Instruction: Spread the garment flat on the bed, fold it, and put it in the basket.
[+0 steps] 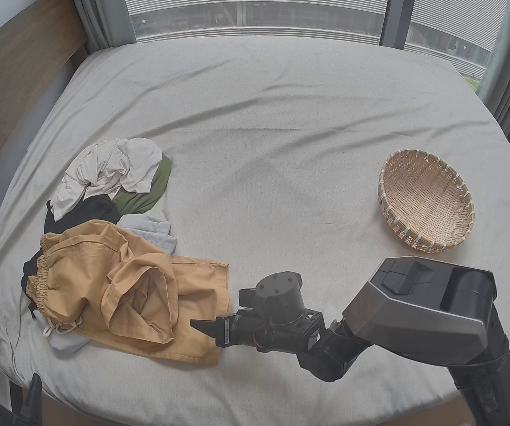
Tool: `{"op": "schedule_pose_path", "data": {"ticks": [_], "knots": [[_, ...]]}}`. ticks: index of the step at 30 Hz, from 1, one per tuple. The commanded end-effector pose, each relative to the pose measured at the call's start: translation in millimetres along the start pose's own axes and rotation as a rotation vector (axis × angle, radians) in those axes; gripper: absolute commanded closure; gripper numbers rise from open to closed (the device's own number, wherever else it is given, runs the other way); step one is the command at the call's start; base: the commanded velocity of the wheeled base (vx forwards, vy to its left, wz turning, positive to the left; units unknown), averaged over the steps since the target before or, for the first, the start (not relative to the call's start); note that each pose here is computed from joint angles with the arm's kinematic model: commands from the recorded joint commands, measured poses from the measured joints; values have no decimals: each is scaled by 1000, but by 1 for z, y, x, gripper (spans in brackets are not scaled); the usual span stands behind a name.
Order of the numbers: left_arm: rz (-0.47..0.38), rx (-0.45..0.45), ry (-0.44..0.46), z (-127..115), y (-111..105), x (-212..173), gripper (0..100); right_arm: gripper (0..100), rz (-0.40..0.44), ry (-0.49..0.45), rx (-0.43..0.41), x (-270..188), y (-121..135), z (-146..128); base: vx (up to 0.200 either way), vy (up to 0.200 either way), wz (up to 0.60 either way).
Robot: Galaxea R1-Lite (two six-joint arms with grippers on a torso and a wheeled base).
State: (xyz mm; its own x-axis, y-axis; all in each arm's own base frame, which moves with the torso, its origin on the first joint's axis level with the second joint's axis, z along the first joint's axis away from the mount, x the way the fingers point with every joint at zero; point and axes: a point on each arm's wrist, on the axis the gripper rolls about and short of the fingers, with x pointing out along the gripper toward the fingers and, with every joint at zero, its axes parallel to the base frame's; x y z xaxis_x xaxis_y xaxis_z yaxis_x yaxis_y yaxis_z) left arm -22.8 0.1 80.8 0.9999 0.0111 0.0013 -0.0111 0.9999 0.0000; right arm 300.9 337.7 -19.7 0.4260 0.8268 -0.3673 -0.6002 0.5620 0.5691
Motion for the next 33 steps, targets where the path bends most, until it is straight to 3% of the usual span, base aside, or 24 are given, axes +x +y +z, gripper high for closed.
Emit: {"op": "schedule_pose_path", "data": {"ticks": [1, 5, 7, 14, 20, 33], "knots": [[0, -2, 3, -5, 0, 0, 0, 100, 11, -1, 0, 6, 0, -6, 0, 0, 0], [3, -2, 3, -5, 0, 0, 0, 100, 7, -14, 16, 5, 0, -6, 0, 0, 0], [3, -2, 3, -5, 0, 0, 0, 100, -38, -23, 25, -1, -4, -7, 0, 0, 0], [3, 0, 4, -5, 0, 0, 0, 100, -98, -41, 42, -51, -1, 14, 0, 0, 0], [1, 2, 4, -5, 0, 0, 0, 100, -130, -30, 55, -72, -5, 13, 0, 0, 0], [1, 3, 4, -5, 0, 0, 0, 100, -307, -34, 134, -143, -44, 17, 0, 0, 0]]}}
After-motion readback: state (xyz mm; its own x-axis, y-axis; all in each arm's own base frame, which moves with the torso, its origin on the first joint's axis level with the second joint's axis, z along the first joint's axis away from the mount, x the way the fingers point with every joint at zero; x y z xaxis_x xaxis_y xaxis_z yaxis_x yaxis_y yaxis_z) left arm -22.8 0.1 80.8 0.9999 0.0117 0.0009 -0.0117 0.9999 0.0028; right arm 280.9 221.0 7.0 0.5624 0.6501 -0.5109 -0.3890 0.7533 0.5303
